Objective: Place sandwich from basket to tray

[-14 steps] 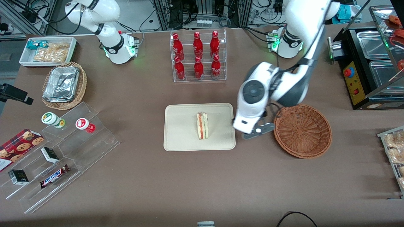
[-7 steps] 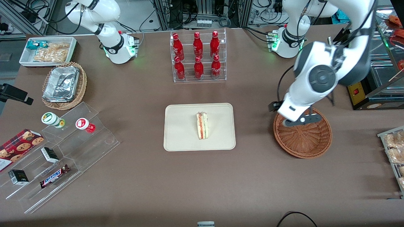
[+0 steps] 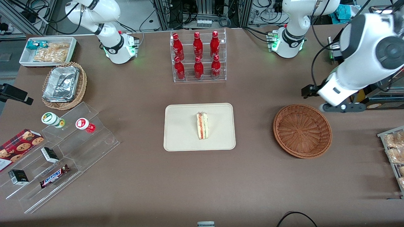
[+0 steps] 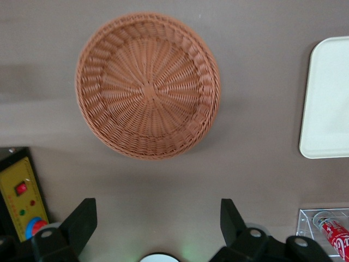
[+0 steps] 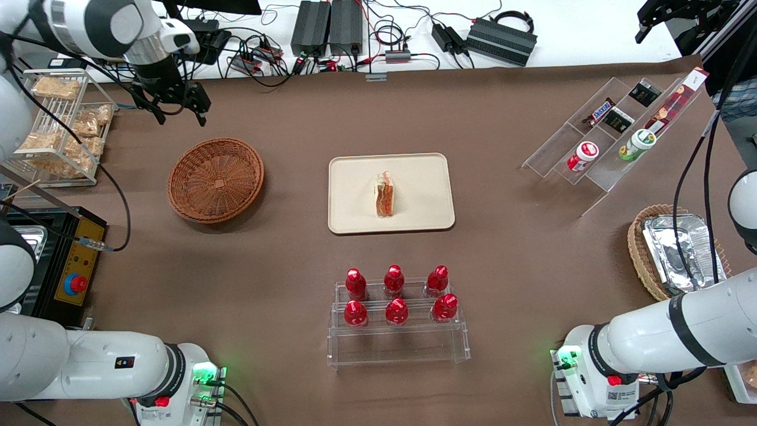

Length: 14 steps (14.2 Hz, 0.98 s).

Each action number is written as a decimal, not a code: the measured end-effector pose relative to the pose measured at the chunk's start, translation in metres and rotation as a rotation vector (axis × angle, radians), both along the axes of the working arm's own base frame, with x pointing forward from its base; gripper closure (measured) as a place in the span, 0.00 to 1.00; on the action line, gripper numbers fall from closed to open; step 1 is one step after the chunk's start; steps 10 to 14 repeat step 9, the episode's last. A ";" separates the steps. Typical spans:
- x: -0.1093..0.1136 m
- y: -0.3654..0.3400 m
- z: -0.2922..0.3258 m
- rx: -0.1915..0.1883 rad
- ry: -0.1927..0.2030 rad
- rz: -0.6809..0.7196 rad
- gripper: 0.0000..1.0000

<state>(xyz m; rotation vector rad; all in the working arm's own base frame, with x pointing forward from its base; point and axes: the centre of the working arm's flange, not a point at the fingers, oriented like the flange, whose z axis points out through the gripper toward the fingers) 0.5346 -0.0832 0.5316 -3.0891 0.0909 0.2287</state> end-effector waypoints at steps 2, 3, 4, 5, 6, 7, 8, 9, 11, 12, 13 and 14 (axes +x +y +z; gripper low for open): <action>0.002 0.010 0.023 -0.007 -0.043 -0.005 0.00; 0.003 0.017 0.032 -0.010 -0.059 -0.004 0.00; 0.003 0.026 0.038 -0.013 -0.066 -0.008 0.00; 0.003 0.035 0.043 -0.015 -0.070 -0.010 0.00; 0.003 0.044 0.047 -0.018 -0.075 -0.013 0.00; 0.004 0.052 0.050 -0.020 -0.082 -0.012 0.00; 0.004 0.059 0.053 -0.021 -0.088 -0.006 0.00; 0.005 0.066 0.056 -0.023 -0.094 0.000 0.00; 0.005 0.066 0.056 -0.023 -0.094 0.000 0.00; 0.005 0.066 0.056 -0.023 -0.094 0.000 0.00; 0.005 0.066 0.056 -0.023 -0.094 0.000 0.00; 0.005 0.066 0.056 -0.023 -0.094 0.000 0.00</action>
